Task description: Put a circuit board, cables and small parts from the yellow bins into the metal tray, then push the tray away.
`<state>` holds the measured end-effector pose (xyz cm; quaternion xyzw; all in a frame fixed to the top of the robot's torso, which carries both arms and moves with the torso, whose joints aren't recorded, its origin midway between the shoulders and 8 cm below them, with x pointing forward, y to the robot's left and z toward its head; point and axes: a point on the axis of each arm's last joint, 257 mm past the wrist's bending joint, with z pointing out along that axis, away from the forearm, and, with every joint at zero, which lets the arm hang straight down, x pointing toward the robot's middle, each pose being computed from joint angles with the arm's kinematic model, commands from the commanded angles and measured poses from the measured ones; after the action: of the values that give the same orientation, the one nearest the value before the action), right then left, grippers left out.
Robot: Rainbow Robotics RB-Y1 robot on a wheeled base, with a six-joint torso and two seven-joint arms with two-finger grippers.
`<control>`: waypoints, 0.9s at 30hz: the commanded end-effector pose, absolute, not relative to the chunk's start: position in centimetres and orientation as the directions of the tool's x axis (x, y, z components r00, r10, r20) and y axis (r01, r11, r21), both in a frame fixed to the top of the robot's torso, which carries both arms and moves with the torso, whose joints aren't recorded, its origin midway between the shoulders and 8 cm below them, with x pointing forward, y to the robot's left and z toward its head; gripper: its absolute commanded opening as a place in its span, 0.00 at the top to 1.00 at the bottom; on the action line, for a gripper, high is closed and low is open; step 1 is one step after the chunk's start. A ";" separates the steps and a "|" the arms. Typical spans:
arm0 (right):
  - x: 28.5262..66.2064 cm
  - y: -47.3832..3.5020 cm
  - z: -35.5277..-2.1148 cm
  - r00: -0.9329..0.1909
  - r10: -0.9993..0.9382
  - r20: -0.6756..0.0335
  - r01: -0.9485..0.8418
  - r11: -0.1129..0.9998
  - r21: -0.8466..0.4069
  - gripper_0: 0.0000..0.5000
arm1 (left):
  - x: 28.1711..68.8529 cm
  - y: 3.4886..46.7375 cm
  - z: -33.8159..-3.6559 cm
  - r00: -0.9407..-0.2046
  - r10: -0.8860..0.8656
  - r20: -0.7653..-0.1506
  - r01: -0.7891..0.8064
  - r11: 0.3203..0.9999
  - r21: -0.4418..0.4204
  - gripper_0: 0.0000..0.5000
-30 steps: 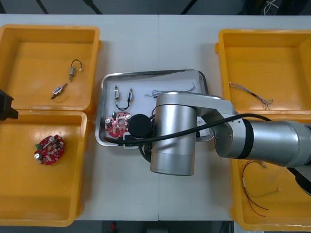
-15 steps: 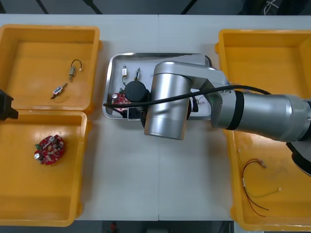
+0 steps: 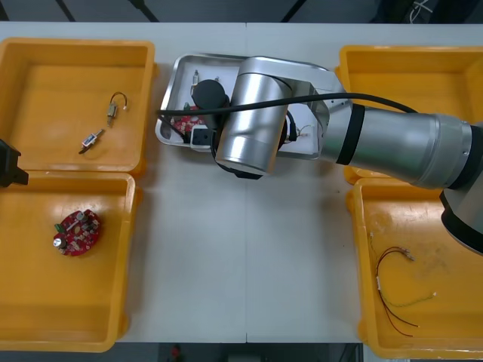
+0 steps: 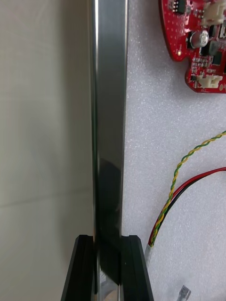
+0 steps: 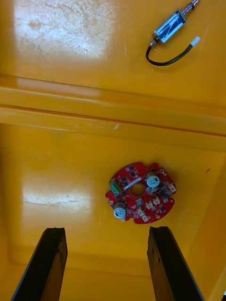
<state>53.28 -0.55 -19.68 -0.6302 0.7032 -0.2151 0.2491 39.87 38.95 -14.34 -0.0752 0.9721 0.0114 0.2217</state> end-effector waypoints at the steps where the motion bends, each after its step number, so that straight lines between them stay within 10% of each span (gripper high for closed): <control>1: 55.1 2.7 -16.8 0.072 -0.996 -0.057 -0.747 -0.016 -0.665 1.00 | 39.9 40.5 -13.0 -0.888 -0.088 -0.452 -0.121 0.992 0.046 0.00; 27: 62.4 1.5 -14.1 0.124 -0.989 -0.086 -0.672 -0.020 -0.740 1.00 | 39.9 40.5 -13.0 -0.888 -0.088 -0.452 -0.121 0.992 0.046 0.00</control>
<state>61.76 -1.18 -17.33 -0.6548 0.6529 -0.2270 0.3056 39.87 38.95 -14.34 -0.0753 0.9721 0.0114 0.2217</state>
